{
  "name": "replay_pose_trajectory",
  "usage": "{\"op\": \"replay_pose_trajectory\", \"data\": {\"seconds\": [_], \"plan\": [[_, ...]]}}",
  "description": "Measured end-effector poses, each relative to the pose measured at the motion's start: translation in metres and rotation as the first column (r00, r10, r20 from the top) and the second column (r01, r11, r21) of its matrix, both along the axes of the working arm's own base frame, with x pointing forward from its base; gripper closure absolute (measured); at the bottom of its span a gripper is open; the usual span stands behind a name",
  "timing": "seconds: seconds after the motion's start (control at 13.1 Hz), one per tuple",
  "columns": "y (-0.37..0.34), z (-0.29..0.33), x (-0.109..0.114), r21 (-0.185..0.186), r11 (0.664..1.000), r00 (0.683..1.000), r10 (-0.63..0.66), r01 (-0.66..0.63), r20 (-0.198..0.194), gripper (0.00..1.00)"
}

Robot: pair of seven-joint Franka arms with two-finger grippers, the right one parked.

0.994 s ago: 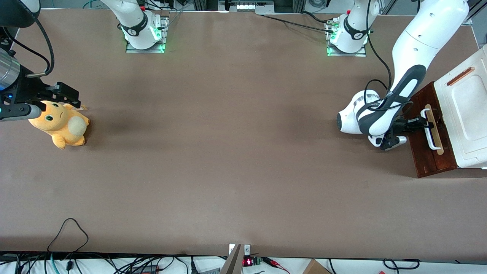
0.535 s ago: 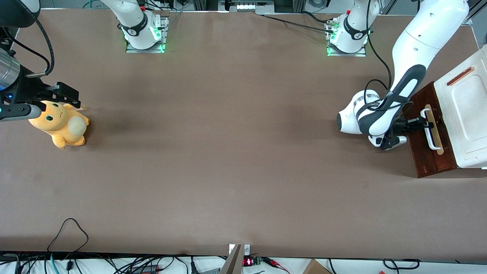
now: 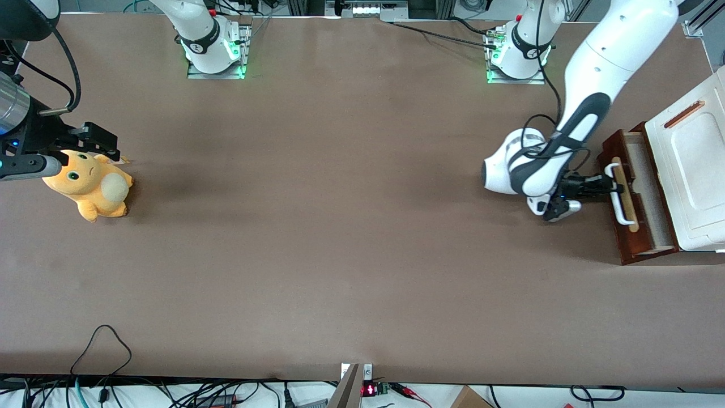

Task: Open lower drawer with left arm only
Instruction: 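Pull the handle away from the cabinet with the left gripper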

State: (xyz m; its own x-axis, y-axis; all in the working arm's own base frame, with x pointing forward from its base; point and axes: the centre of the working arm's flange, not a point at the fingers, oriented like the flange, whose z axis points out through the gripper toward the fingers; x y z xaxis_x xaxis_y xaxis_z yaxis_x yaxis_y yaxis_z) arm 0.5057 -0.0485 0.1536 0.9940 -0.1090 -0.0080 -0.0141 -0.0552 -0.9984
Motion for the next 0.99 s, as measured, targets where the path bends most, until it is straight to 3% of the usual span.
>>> {"op": "replay_pose_trajectory", "data": {"seconds": [0.46, 0.84, 0.99], "plan": [[-0.034, 0.002, -0.007, -0.012, 0.999, 0.999, -0.038, 0.038, -0.001, 0.82], [-0.03, 0.006, -0.001, -0.013, 1.0, 1.0, -0.028, 0.028, 0.007, 0.34], [-0.032, 0.013, 0.004, -0.032, 0.999, 1.0, 0.002, -0.002, 0.017, 0.12]]}}
